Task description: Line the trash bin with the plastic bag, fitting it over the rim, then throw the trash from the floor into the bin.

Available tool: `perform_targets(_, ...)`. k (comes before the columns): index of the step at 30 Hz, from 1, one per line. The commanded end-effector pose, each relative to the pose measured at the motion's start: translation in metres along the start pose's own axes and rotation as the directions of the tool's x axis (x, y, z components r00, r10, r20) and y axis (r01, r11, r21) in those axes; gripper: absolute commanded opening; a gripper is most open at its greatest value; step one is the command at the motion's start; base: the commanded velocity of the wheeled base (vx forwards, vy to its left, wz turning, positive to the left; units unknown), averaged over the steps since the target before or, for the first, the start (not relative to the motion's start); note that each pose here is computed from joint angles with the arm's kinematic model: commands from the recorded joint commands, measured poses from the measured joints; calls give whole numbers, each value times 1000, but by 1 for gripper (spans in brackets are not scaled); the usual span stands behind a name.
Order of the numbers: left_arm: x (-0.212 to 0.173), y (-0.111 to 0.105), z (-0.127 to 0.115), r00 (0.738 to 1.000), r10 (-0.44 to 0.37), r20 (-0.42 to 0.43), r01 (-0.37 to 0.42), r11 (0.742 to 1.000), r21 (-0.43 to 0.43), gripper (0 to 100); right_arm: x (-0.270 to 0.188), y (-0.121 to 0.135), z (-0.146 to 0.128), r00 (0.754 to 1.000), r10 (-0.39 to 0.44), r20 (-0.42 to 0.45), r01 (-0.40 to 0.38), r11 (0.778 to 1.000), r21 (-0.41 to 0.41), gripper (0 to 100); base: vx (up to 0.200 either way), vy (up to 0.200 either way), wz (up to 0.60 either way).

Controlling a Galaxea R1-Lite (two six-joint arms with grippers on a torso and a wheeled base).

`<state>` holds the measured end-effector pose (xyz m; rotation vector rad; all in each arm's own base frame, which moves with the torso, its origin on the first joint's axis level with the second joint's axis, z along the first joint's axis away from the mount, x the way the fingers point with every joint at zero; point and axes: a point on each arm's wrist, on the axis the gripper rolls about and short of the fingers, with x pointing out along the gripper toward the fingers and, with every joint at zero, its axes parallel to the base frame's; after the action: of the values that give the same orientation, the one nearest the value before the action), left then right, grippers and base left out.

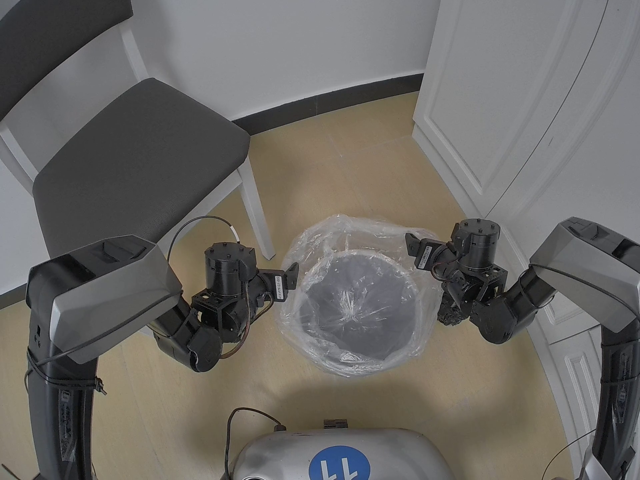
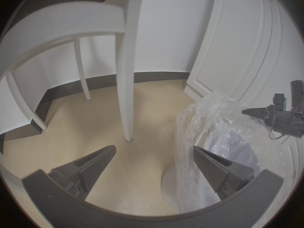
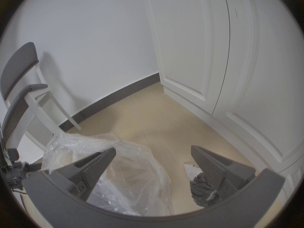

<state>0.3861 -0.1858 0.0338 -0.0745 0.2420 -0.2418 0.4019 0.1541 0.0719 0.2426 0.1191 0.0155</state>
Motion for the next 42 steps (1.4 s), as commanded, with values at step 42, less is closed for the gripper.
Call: perform_targets(42, -21, 14, 7, 997, 26, -75, -24, 999, 27, 100, -12, -20, -16, 992, -26, -123, 15, 996, -91, 100, 0, 0, 0)
